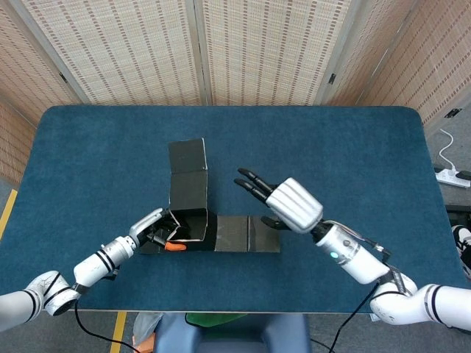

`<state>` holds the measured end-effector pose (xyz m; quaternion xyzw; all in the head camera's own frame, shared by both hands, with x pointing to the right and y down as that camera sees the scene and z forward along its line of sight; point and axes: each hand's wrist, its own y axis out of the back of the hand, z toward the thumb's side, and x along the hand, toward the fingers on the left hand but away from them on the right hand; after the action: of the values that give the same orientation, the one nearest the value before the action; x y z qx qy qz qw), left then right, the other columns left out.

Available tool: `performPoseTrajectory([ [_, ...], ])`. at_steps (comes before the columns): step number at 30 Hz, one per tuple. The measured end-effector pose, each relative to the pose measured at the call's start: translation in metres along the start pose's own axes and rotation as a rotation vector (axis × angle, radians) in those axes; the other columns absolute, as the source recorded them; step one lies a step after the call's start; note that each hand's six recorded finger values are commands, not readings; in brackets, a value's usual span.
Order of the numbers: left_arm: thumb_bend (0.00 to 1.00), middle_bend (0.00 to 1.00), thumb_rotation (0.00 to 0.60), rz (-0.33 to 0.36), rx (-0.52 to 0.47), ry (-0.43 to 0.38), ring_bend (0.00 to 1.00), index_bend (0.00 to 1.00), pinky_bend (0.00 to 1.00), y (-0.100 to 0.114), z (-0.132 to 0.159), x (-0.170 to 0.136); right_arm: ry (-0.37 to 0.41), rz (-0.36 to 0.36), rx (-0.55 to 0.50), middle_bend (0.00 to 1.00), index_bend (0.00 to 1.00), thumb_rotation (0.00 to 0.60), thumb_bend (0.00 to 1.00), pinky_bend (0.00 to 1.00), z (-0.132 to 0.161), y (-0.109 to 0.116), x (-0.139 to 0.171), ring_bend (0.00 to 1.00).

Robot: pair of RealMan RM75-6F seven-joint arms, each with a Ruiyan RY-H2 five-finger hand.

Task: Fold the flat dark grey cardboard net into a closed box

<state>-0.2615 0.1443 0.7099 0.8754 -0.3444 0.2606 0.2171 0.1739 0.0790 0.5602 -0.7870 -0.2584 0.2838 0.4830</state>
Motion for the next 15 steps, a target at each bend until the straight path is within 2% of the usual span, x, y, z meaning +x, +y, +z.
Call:
performPoseTrajectory([
  [4,0.17,0.26,0.600,0.006,-0.148,-0.024,0.54,0.31,0.77,0.014,0.014,-0.008,-0.040,-0.108,-0.131,0.00,0.00,0.600,0.19,1.00,-0.018,0.014,0.033,0.67],
  [8,0.17,0.26,0.600,-0.003,-0.300,-0.050,0.54,0.31,0.77,0.024,0.028,-0.015,-0.081,-0.165,-0.212,0.01,0.00,0.600,0.19,1.00,-0.034,0.015,0.058,0.67],
  [11,0.17,0.26,0.600,-0.027,-0.411,-0.075,0.54,0.31,0.77,0.028,0.041,-0.019,-0.091,-0.179,-0.252,0.01,0.00,0.600,0.19,1.00,-0.036,0.007,0.062,0.67],
  [15,0.18,0.26,0.600,-0.077,-0.537,-0.105,0.54,0.31,0.77,0.026,0.058,-0.024,-0.065,-0.207,-0.285,0.03,0.00,0.600,0.18,1.00,-0.025,-0.003,0.054,0.68],
])
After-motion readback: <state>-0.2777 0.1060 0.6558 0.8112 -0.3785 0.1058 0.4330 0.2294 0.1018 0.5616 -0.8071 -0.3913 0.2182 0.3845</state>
